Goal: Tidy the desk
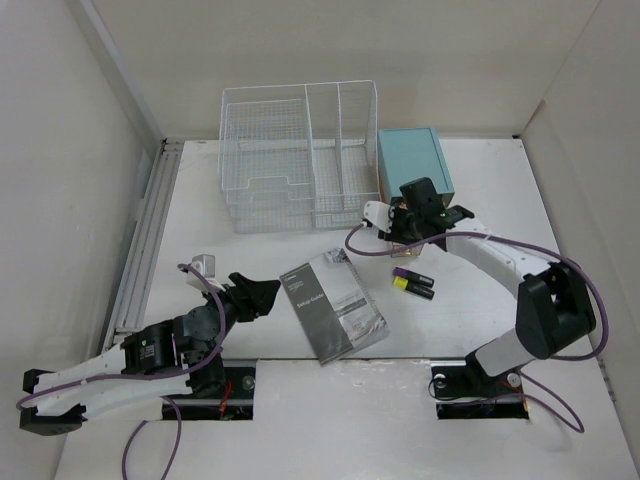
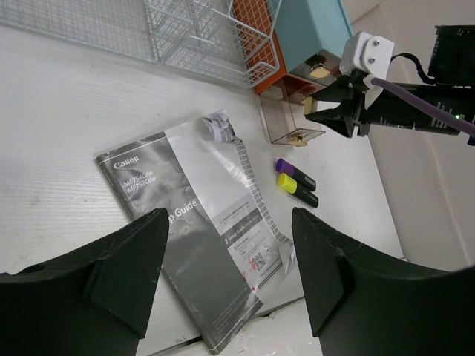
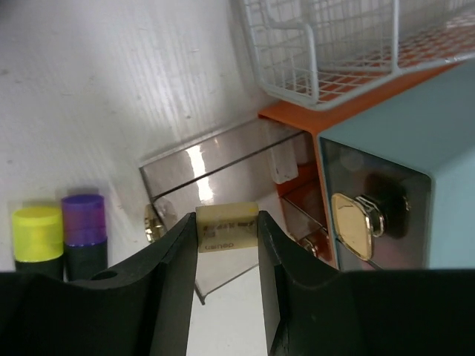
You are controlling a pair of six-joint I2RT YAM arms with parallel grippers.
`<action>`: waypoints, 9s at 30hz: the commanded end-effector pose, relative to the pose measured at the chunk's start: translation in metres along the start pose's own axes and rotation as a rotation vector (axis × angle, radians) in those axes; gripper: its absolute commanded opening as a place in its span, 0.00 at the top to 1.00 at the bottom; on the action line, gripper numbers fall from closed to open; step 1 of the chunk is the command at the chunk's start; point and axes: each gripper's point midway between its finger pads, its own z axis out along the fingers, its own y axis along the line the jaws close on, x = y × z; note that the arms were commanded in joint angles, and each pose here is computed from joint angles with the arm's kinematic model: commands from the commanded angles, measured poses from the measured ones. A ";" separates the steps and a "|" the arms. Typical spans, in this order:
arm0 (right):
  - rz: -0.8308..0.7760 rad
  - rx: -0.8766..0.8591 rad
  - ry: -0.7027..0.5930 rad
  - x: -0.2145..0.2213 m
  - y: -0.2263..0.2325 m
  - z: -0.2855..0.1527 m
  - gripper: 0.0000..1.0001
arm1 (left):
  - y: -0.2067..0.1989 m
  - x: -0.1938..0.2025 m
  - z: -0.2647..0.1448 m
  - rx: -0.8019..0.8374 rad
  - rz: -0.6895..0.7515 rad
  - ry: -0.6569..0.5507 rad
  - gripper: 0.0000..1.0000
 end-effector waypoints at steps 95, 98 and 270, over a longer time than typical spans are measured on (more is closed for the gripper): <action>1.504 -0.015 -0.434 0.074 -0.022 -0.022 0.45 | -0.006 -0.007 -0.005 0.049 -0.041 -0.025 0.36; 1.557 0.011 -0.408 0.091 -0.035 -0.002 0.49 | -0.006 -0.007 -0.005 0.049 -0.041 -0.025 0.36; 0.247 -0.228 0.235 0.049 0.091 0.016 0.50 | -0.011 -0.011 -0.008 0.086 -0.045 -0.025 0.40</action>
